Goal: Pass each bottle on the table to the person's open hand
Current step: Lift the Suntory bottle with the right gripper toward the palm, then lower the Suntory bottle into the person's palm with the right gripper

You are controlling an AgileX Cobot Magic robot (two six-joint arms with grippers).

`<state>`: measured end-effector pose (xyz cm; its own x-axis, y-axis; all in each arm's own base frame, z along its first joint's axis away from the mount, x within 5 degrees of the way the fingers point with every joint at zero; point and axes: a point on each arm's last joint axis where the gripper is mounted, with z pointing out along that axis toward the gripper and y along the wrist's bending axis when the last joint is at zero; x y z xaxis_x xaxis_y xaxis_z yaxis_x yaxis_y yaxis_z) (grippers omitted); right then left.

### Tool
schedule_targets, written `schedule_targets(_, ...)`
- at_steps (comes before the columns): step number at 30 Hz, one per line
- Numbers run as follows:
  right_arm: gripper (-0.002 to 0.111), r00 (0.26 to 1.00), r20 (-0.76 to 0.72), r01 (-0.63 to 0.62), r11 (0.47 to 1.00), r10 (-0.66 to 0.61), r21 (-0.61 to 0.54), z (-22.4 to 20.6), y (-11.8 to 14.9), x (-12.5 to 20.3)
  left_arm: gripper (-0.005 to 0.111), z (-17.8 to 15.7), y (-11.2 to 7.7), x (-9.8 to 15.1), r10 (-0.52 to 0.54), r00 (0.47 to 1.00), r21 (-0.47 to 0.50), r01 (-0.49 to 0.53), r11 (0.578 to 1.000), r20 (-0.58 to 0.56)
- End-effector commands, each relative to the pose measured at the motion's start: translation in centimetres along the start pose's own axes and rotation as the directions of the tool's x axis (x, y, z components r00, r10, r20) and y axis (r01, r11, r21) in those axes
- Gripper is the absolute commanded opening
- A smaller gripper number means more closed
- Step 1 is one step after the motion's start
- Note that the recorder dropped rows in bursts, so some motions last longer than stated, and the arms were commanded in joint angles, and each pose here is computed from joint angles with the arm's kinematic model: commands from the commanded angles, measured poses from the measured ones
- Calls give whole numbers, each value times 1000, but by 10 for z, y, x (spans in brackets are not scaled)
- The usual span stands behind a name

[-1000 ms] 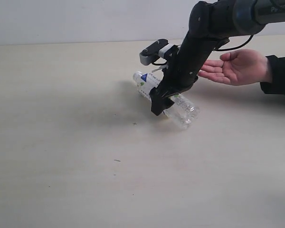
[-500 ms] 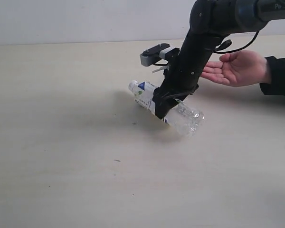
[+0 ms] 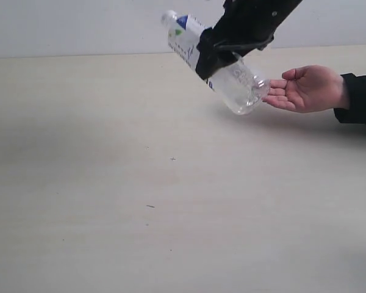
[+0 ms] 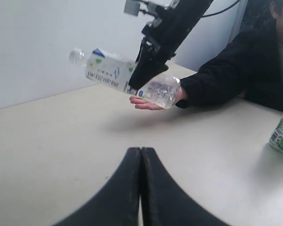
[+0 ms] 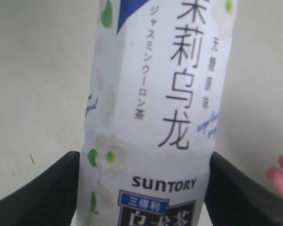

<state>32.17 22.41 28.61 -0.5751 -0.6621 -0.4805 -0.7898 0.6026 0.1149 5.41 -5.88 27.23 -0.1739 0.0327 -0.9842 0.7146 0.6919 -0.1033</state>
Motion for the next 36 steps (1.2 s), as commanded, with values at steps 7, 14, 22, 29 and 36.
schedule_targets(7,0,979,200,-74,989,47,127,-90,18,-1,0,-1,0,1,8,1000,-3,-8,1000,4)
schedule_targets(14,0,961,242,-205,929,132,309,-119,-2,10,0,-1,0,1,8,1000,-3,-8,1000,4)
schedule_targets(22,0,908,295,-389,863,299,322,-123,-36,20,0,-1,0,1,8,1000,-3,-8,1000,4)
schedule_targets(29,0,900,242,-429,836,363,341,-101,-63,25,0,-1,0,1,8,1000,-3,-8,1000,4)
schedule_targets(36,0,902,133,-431,829,411,357,-50,-89,29,0,-1,0,1,8,1000,-3,-8,1000,4)
